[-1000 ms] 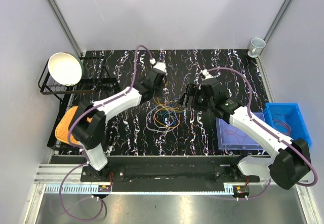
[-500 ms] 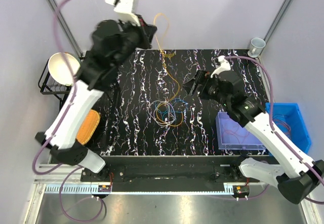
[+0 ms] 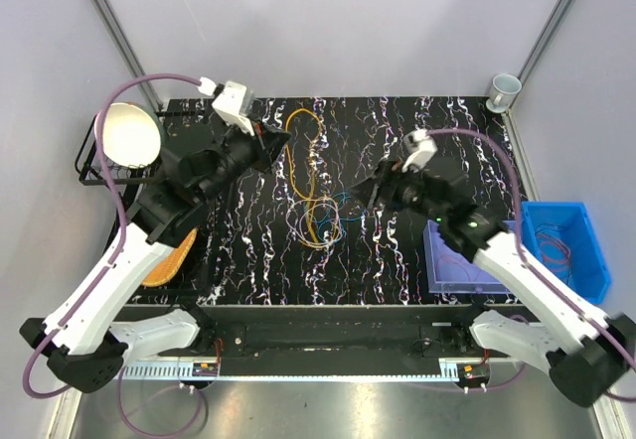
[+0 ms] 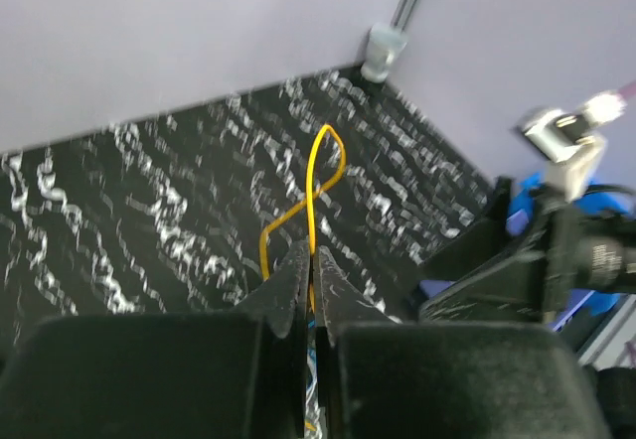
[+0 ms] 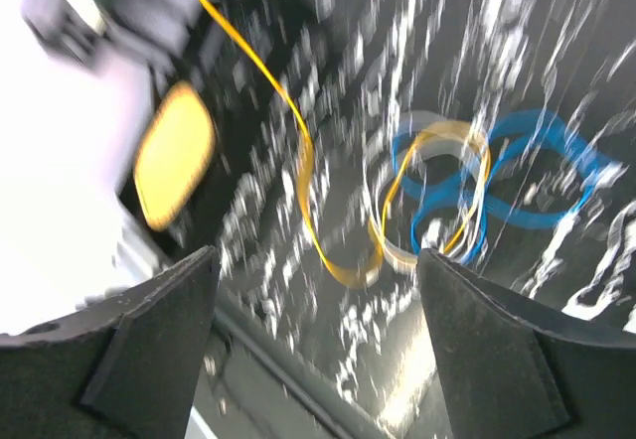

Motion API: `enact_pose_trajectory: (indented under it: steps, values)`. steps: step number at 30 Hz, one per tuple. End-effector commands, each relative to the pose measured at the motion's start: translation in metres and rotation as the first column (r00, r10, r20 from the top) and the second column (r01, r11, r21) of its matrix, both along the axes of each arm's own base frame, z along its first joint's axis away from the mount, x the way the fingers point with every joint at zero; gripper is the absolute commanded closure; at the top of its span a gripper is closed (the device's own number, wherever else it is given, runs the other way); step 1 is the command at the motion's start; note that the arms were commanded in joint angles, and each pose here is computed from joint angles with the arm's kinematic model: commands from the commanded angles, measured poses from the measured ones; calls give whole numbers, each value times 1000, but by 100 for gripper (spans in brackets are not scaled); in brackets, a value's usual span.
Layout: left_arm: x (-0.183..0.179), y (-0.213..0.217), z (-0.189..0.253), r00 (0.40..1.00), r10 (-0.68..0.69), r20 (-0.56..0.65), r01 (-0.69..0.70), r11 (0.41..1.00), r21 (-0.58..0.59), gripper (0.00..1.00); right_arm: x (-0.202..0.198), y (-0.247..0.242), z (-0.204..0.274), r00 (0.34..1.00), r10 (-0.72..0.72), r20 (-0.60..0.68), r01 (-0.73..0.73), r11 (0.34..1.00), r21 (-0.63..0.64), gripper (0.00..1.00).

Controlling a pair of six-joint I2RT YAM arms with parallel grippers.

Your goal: Untangle the cables

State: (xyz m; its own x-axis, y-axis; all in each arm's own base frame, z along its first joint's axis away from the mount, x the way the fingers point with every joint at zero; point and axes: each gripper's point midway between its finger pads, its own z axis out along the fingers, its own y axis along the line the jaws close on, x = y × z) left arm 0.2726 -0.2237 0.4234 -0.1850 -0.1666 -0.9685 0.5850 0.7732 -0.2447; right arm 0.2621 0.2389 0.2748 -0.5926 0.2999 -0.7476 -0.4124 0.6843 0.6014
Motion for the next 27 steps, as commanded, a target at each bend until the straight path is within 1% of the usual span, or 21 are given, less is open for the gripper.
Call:
enact_pose_trajectory:
  steps: [1,2,5,7,11,13,15,18,20,21,22,23,24,25,27]
  values:
    - [7,11,22,996,69,48,-67,997,-42,100,-19,37,-48,977,199,-82,-194,979,63,16]
    - [9,13,18,996,83,37,-82,996,-26,100,-19,41,-48,976,210,-60,-205,976,71,17]
    - [13,14,16,994,102,28,-102,995,-9,100,-30,58,-71,965,250,-76,-249,968,20,18]
    - [18,12,13,994,109,19,-109,994,-3,100,-37,72,-77,961,271,-59,-273,962,-20,18]
    - [28,8,12,991,133,-8,-133,991,-11,100,-40,90,-94,965,259,-39,-262,961,-90,18]
    - [32,9,13,987,157,-28,-157,987,-21,100,-41,100,-93,965,262,2,-261,961,-91,17]
    - [37,7,13,985,167,-42,-168,985,-28,100,-37,106,-97,968,250,27,-246,962,-115,17]
    - [41,5,14,982,179,-64,-182,982,-45,100,-22,113,-94,981,170,96,-153,975,-163,18]
    - [44,3,16,980,183,-75,-187,981,-55,100,-19,122,-98,979,161,125,-135,972,-193,18]
    - [45,2,15,979,186,-80,-190,980,-52,100,-12,125,-94,980,133,145,-103,974,-200,19]
    - [45,2,16,979,185,-83,-189,981,-53,100,-10,128,-94,979,131,154,-97,974,-205,20]
    - [47,1,16,979,185,-83,-189,981,-51,100,-8,132,-104,980,131,151,-92,967,-239,21]
    - [47,1,16,979,185,-85,-189,981,-48,100,-4,136,-100,980,108,164,-65,967,-247,21]
    - [47,0,16,979,185,-87,-189,981,-48,100,-3,139,-108,981,114,154,-70,961,-268,22]
    - [48,0,16,979,185,-85,-189,981,-46,100,2,144,-107,982,104,158,-59,962,-267,22]
